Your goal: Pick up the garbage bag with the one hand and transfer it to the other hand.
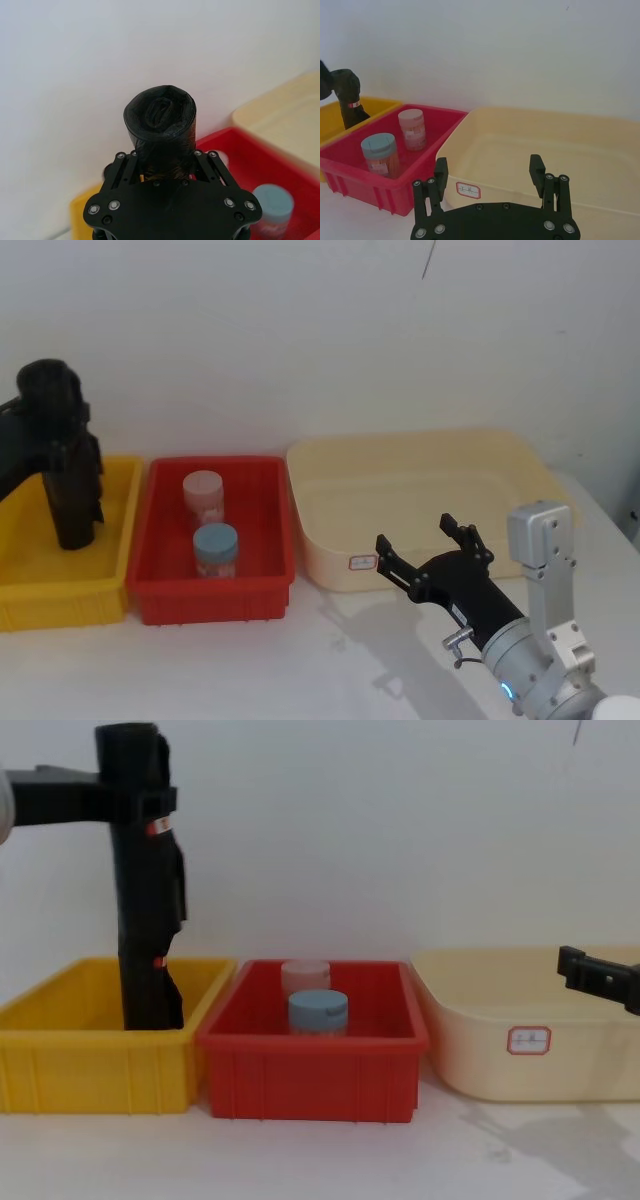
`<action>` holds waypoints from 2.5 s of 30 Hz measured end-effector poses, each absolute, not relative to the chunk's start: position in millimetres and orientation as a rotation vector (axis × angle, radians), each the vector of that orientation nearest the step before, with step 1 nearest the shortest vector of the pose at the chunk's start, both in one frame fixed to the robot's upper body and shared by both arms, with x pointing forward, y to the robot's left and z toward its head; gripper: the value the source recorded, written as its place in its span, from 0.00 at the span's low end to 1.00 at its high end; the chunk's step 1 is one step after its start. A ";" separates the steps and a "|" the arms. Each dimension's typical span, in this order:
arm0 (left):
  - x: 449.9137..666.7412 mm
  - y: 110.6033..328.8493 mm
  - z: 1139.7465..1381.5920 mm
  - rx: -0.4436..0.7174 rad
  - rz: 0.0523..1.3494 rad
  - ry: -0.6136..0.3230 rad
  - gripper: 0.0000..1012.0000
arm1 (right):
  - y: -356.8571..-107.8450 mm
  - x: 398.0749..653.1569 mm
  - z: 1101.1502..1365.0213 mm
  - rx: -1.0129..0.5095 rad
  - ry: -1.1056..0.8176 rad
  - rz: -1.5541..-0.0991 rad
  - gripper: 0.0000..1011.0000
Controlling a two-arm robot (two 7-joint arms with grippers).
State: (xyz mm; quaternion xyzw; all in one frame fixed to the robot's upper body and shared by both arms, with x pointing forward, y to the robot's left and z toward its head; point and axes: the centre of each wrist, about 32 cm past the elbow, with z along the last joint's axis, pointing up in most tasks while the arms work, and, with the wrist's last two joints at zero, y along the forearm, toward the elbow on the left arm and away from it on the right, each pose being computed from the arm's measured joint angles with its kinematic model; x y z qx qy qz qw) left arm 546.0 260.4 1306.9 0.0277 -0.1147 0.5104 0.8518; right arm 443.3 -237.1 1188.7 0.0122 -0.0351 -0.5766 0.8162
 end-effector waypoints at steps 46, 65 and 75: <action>612.4 153.9 1334.2 -0.026 0.653 -0.081 0.38 | -222.3 496.9 1236.3 -0.072 -0.087 -1.045 0.99; 618.1 128.6 1337.5 0.011 0.574 -0.055 0.38 | -208.2 522.0 1230.5 -0.065 -0.142 -1.062 0.99; 618.9 121.5 1336.4 0.030 0.553 -0.048 0.38 | -196.6 530.2 1228.4 -0.053 -0.156 -1.051 0.99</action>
